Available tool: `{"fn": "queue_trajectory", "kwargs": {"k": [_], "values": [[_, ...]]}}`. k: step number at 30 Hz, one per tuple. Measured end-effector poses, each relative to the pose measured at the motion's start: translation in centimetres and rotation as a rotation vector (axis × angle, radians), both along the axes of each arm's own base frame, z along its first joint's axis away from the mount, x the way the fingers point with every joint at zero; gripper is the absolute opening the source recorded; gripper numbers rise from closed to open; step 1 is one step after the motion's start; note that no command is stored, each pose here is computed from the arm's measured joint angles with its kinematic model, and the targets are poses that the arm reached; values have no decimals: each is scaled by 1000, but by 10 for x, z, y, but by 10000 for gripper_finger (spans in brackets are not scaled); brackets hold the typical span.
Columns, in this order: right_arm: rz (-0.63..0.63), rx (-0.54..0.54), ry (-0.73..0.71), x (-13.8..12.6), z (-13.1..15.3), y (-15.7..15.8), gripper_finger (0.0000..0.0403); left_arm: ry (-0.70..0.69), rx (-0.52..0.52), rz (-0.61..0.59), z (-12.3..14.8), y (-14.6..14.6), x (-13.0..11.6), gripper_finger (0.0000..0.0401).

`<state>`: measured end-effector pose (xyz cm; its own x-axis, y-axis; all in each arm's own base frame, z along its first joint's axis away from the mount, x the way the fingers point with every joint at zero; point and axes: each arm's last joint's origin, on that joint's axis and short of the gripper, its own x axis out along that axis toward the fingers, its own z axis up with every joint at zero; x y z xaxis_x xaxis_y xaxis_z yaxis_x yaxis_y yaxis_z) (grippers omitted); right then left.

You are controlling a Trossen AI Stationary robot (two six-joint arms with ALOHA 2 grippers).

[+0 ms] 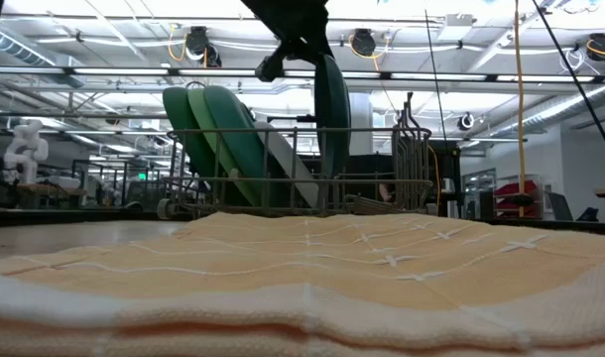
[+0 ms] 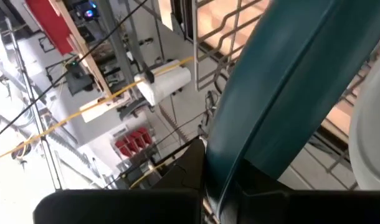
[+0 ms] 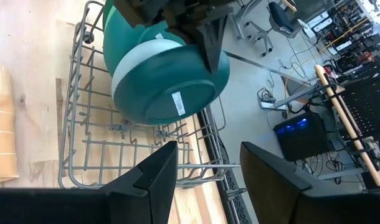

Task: Sort dishes
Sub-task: Put the dark blue plate in the dish rack

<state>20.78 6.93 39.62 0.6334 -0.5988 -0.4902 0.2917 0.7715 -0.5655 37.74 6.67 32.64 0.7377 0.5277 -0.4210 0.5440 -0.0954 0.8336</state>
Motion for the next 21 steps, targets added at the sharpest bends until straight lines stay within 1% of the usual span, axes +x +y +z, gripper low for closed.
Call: {"fn": "queue_trajectory", "kwargs": {"k": [3, 8, 12, 21], "values": [[1, -1, 1, 0, 0, 0, 167, -4, -8, -4, -5, 7, 4, 21], [1, 0, -1, 0, 0, 0, 167, 37, -19, 9, -16, 22, 6, 21], [3, 3, -1, 0, 0, 0, 167, 42, -2, -10, -17, 25, 8, 21], [5, 2, -2, 1, 0, 0, 167, 41, -82, -16, -22, 28, 7, 22]]}}
